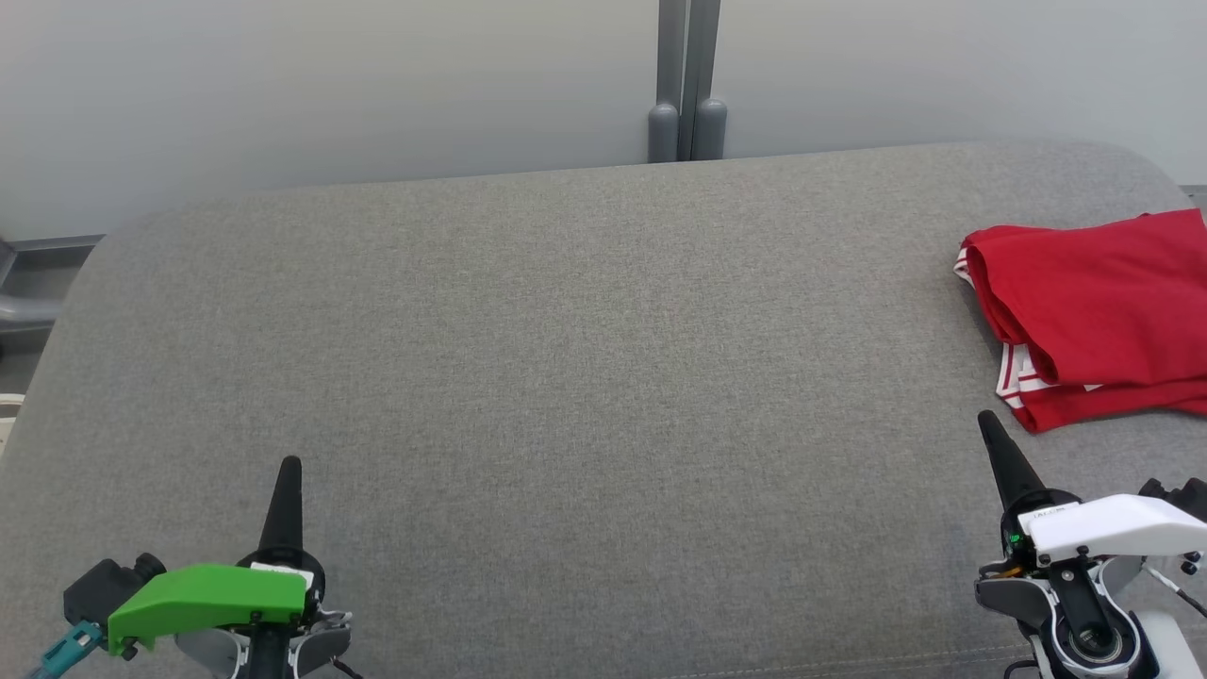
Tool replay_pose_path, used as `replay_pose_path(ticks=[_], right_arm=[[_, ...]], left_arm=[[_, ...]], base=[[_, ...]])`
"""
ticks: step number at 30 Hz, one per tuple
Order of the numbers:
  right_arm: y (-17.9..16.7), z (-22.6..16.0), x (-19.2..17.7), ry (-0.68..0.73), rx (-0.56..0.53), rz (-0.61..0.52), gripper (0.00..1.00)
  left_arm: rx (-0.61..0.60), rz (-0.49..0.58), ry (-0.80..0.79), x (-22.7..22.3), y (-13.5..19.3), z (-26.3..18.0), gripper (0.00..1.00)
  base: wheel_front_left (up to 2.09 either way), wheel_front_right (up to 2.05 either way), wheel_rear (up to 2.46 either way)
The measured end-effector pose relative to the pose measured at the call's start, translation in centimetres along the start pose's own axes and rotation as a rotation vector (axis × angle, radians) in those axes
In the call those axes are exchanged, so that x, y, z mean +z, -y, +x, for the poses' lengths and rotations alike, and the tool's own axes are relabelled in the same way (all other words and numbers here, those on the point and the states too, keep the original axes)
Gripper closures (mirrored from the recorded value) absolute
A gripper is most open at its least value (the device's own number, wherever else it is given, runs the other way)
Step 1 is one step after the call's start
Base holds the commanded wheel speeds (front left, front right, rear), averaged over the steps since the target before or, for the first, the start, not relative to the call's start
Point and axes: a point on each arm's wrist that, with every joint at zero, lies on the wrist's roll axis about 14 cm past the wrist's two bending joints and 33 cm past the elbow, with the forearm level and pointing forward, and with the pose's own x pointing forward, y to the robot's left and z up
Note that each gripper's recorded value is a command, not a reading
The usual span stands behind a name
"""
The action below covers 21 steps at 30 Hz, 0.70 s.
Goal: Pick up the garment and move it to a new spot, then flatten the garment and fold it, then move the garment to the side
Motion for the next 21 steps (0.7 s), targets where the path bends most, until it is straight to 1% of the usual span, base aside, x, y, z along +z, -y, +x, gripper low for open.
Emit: replay_pose_path(ticks=[21], right_arm=[[0.00,0.45,0.70,0.005,0.010,0.177,1.00]], left_arm=[[-0.035,-0.175,0.011,0.35,0.80,0.64,1.00]], base=[[0.00,0.00,0.00]])
